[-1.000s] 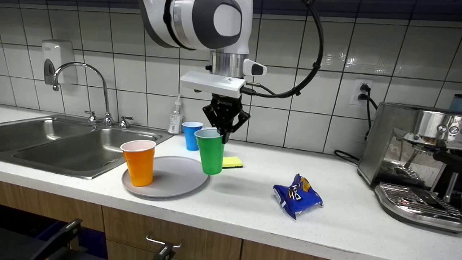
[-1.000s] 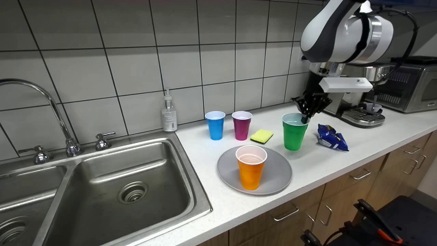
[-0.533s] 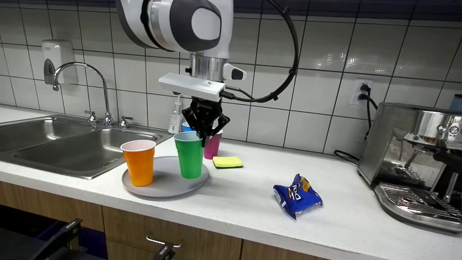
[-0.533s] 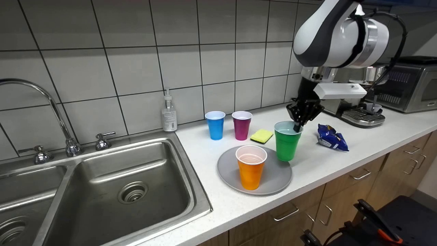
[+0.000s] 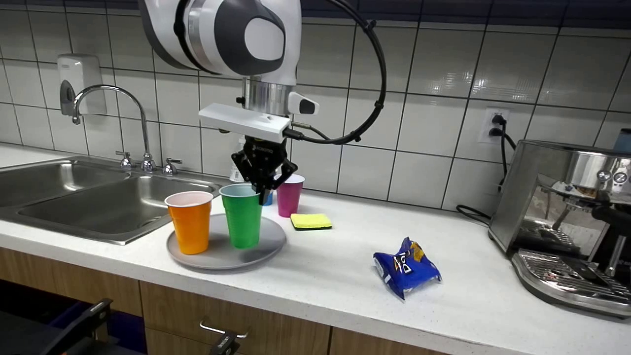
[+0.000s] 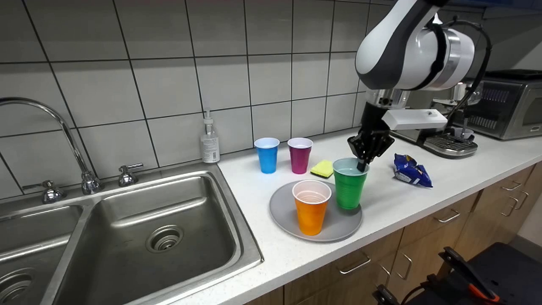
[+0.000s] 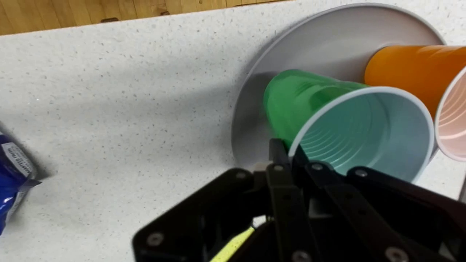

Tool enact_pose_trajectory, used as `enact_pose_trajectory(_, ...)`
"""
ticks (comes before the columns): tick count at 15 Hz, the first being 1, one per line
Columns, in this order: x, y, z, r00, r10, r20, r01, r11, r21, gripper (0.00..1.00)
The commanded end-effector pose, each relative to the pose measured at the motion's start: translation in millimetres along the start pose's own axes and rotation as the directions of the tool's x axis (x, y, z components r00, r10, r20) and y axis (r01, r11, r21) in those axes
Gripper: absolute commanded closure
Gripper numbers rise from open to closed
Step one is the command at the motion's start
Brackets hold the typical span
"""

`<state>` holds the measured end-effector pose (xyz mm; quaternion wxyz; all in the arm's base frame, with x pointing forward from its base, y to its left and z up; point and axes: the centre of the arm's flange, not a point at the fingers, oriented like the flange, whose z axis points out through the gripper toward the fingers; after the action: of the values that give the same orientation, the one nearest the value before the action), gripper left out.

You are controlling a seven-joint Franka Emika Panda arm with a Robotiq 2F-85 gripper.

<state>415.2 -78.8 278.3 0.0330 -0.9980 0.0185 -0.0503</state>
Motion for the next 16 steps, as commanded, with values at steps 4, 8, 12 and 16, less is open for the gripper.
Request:
enact_pose_trajectory(4, -8.4, -12.7, 10.2, 1.0, -0.003, 0.016, 0.003, 1.0, 0.023, 0.99)
enact_pose_trajectory(8, -6.5, -13.6, 14.3, 1.0, 0.009, 0.011, -0.01, 1.0, 0.028, 0.99)
enact_pose_trajectory(12, -5.0, -12.9, 21.3, 1.0, 0.017, 0.008, -0.017, 1.0, 0.018, 0.99)
enact_pose_trajectory(16, -3.7, -12.1, 28.0, 1.0, 0.023, 0.002, -0.023, 1.0, 0.017, 0.99)
